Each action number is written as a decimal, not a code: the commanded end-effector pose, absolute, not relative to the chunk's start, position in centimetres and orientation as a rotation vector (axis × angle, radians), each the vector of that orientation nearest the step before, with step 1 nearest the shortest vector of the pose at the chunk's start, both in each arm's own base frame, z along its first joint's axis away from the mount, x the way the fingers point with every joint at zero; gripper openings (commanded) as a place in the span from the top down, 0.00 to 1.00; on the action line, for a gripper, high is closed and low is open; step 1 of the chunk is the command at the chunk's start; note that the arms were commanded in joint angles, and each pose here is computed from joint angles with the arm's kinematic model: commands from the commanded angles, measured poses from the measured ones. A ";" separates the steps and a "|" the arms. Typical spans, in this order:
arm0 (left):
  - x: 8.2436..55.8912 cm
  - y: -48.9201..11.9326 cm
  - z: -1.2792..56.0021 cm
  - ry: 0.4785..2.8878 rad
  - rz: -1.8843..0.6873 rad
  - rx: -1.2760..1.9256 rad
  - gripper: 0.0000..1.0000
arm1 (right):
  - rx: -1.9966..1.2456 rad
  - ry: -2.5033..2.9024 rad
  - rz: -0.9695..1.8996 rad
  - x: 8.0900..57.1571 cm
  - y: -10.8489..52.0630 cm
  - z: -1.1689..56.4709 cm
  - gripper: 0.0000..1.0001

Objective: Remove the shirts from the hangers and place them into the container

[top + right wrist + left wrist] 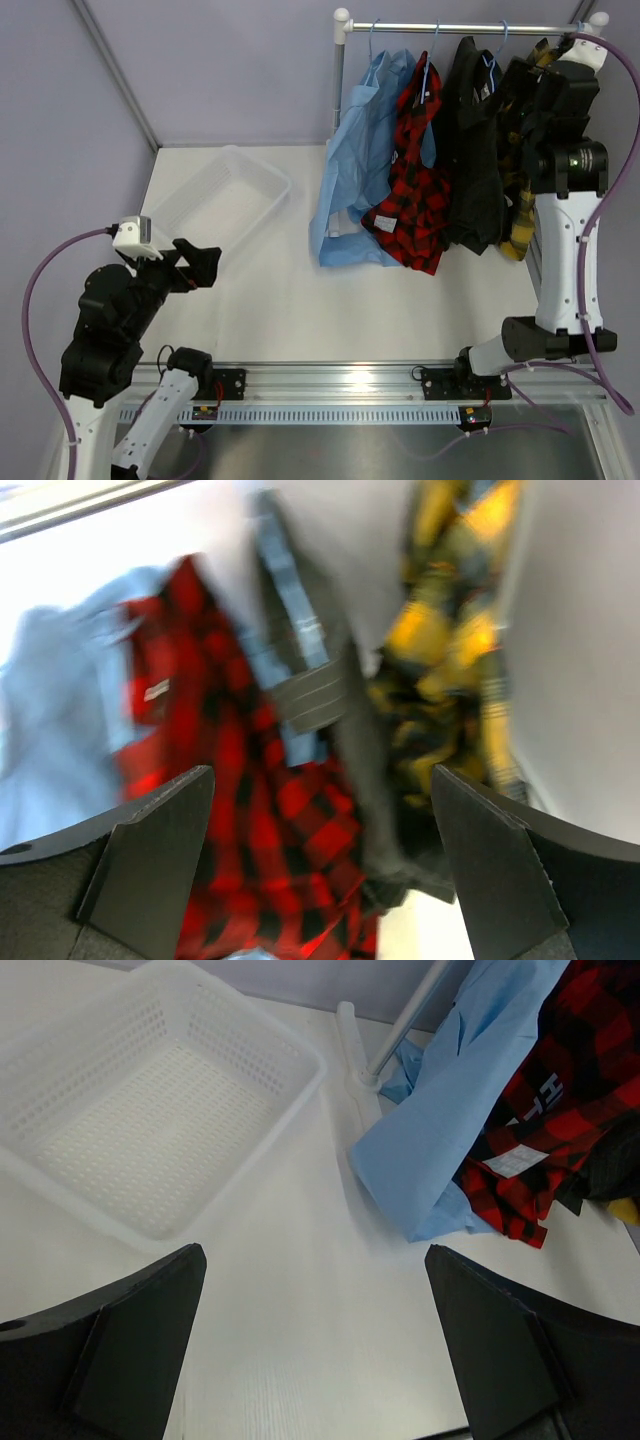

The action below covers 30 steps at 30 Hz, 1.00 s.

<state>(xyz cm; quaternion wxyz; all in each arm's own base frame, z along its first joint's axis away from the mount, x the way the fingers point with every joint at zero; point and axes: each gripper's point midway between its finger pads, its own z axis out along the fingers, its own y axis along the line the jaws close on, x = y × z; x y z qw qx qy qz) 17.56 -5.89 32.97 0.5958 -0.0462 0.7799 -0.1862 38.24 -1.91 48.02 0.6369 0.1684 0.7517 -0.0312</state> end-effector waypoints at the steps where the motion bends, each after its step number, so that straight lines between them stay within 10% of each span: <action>1: 16.7 -7.1 33.5 1.773 -0.517 -0.068 0.01 | 0.484 1.706 -0.173 39.0 -5.6 48.3 0.01; 20: 16.4 -7.9 31.1 1.822 -0.558 -0.044 0.01 | 0.329 1.883 -0.127 47.4 -13.6 37.6 0.30; 30: 16.7 -8.2 30.7 1.846 -0.574 -0.057 0.01 | 0.263 1.897 -0.116 49.0 -14.2 35.3 0.70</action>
